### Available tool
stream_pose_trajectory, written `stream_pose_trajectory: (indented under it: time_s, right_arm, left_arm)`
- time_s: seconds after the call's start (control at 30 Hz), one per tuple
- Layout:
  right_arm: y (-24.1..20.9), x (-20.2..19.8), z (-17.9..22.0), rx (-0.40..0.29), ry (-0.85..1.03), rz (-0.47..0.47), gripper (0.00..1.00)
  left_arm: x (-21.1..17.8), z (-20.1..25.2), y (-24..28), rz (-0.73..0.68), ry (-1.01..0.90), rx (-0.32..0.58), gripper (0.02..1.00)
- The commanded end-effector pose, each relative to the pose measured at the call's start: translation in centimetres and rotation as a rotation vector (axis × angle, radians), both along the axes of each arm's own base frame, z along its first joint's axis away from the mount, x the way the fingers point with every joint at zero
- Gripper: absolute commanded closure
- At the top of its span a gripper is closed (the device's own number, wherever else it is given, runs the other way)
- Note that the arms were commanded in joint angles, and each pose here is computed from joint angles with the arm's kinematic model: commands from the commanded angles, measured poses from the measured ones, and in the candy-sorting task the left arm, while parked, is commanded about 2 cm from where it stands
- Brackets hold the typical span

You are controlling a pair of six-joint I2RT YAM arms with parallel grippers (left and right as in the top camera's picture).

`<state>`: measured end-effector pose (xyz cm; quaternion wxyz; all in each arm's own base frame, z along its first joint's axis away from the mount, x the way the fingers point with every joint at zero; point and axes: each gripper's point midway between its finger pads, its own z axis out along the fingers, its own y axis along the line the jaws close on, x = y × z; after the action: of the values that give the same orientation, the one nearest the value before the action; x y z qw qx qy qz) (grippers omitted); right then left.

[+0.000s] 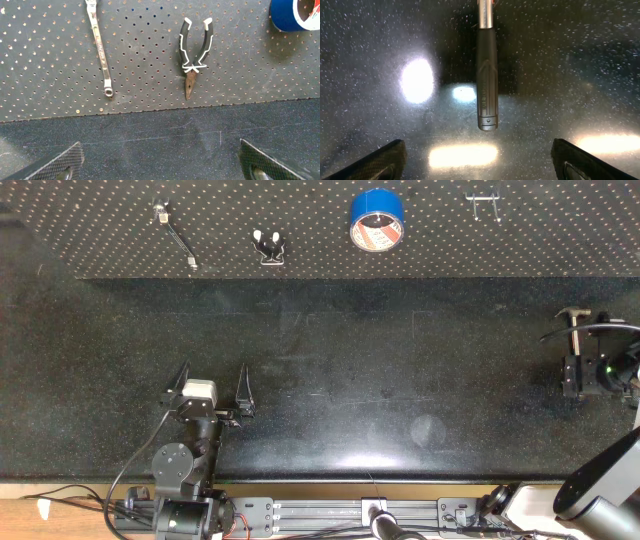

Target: Place Tools Onto Pegboard

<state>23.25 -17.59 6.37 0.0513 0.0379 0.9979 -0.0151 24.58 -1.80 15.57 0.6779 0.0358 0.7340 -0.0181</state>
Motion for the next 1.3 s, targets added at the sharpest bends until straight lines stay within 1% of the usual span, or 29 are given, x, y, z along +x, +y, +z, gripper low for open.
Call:
stream_pose_trajectory:
  time_s: [0.03,0.17,0.4,0.53,0.8,0.93,1.2,1.23,1.27,1.3]
  right_arm:
    - [-0.1,-0.1,-1.8,0.026,0.037,0.061,0.060]
    - [-0.4,0.3,-3.0,0.032,0.046,0.093,0.060]
    - [-1.0,1.6,-2.9,-0.008,0.004,0.121,0.060]
    - [-0.7,1.7,-3.8,0.012,0.017,0.125,0.060]
    - [-0.8,1.9,-4.3,0.016,0.021,0.128,0.060]
    - [-1.0,2.2,-4.3,0.005,0.008,0.128,0.060]
    - [-0.9,2.0,-5.4,0.027,0.032,0.128,0.064]
    - [-0.9,2.0,-5.4,0.026,0.032,0.128,0.288]
    - [-0.9,2.0,-5.4,0.026,0.032,0.128,0.533]
    - [-0.9,2.0,-5.4,0.027,0.032,0.128,0.647]
  left_arm:
    - [-0.1,0.0,-0.1,-0.008,-0.002,0.009,0.023]
    - [-0.1,0.0,-0.1,-0.008,-0.001,0.009,0.023]
    - [-0.1,0.0,-0.1,-0.008,-0.001,0.009,0.023]
    - [-0.1,0.0,-0.1,-0.008,-0.002,0.009,0.023]
    - [-0.1,0.0,-0.1,-0.008,-0.002,0.009,0.023]
    - [-0.1,0.0,-0.1,-0.008,-0.002,0.009,0.023]
    - [-0.1,0.0,-0.1,-0.008,-0.001,0.009,0.023]
    - [-0.1,0.0,-0.1,-0.008,-0.001,0.009,0.023]
    - [-0.1,0.0,-0.1,-0.008,-0.001,0.009,0.023]
    - [-0.1,0.0,-0.1,-0.008,-0.001,0.009,0.023]
